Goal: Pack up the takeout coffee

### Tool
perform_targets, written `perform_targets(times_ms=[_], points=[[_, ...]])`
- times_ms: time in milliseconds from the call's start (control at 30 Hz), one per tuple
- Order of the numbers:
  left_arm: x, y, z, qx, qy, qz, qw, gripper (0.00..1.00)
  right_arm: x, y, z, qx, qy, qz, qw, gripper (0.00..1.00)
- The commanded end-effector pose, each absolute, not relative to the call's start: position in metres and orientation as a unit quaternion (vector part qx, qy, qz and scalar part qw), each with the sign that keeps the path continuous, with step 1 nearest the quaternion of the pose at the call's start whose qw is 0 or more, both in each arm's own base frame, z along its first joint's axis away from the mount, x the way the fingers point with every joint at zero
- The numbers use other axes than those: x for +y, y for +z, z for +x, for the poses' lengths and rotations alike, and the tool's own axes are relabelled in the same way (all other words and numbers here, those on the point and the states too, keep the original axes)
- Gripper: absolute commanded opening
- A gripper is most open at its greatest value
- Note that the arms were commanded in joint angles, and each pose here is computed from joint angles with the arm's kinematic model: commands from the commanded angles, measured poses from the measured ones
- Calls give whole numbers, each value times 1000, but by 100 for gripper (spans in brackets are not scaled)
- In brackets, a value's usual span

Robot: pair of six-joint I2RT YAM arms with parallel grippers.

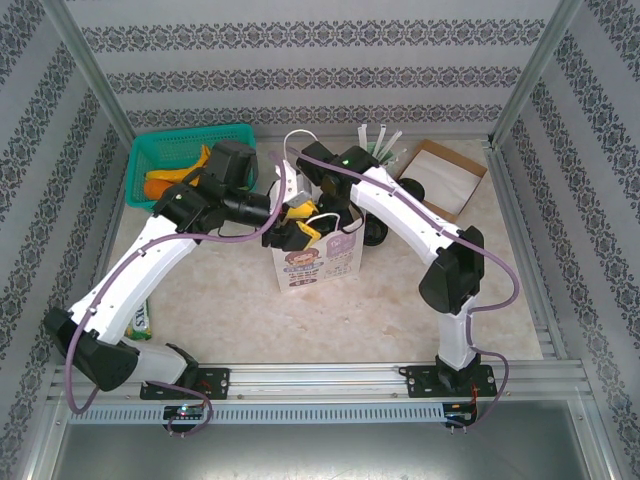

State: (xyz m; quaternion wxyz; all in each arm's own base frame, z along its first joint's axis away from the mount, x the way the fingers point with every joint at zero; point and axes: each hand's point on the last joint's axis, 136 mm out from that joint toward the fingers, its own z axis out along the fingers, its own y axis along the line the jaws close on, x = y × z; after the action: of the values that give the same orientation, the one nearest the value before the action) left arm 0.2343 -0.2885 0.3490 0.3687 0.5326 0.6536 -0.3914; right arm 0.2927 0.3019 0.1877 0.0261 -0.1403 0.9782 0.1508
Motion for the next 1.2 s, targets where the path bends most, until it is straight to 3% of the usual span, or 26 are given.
perform_targets(times_ms=[0,133,200,733,1167], points=[[-294,364,232,635,-384,547,388,39,301,184,293,983,133,-127,23,0],[-296,372,223,620,-397,555,387,10,295,181,293,987,117,-108,19,0],[-296,376,219,612,-402,558,390,0,293,178,294,989,109,-101,16,0],[-298,381,209,594,-412,566,396,0,288,157,307,994,78,-61,36,0],[-293,374,215,599,-395,565,407,3,293,145,299,992,78,-98,34,0]])
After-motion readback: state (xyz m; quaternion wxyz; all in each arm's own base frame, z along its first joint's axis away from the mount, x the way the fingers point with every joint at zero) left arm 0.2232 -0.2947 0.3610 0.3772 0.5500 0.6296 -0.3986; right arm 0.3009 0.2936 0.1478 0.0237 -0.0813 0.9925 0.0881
